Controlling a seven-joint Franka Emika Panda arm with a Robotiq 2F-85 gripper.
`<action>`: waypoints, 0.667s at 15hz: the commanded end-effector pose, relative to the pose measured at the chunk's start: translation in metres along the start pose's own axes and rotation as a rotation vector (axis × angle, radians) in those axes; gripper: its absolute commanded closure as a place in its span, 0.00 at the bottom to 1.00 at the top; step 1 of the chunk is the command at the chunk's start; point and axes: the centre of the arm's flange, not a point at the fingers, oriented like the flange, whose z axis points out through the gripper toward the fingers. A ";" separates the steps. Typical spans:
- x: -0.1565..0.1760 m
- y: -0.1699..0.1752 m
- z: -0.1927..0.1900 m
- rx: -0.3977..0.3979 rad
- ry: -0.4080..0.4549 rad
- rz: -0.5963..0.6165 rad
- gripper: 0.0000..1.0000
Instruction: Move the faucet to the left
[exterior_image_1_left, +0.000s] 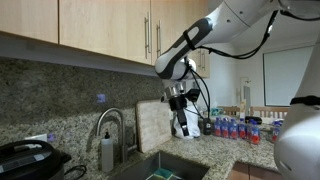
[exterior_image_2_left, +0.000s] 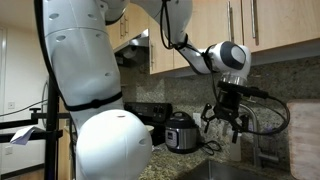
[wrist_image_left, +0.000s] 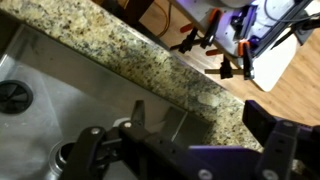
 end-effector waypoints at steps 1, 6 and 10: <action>-0.033 -0.030 -0.079 0.087 -0.043 0.043 0.00; -0.057 -0.042 -0.101 0.102 -0.049 0.014 0.00; -0.058 -0.043 -0.103 0.104 -0.050 0.014 0.00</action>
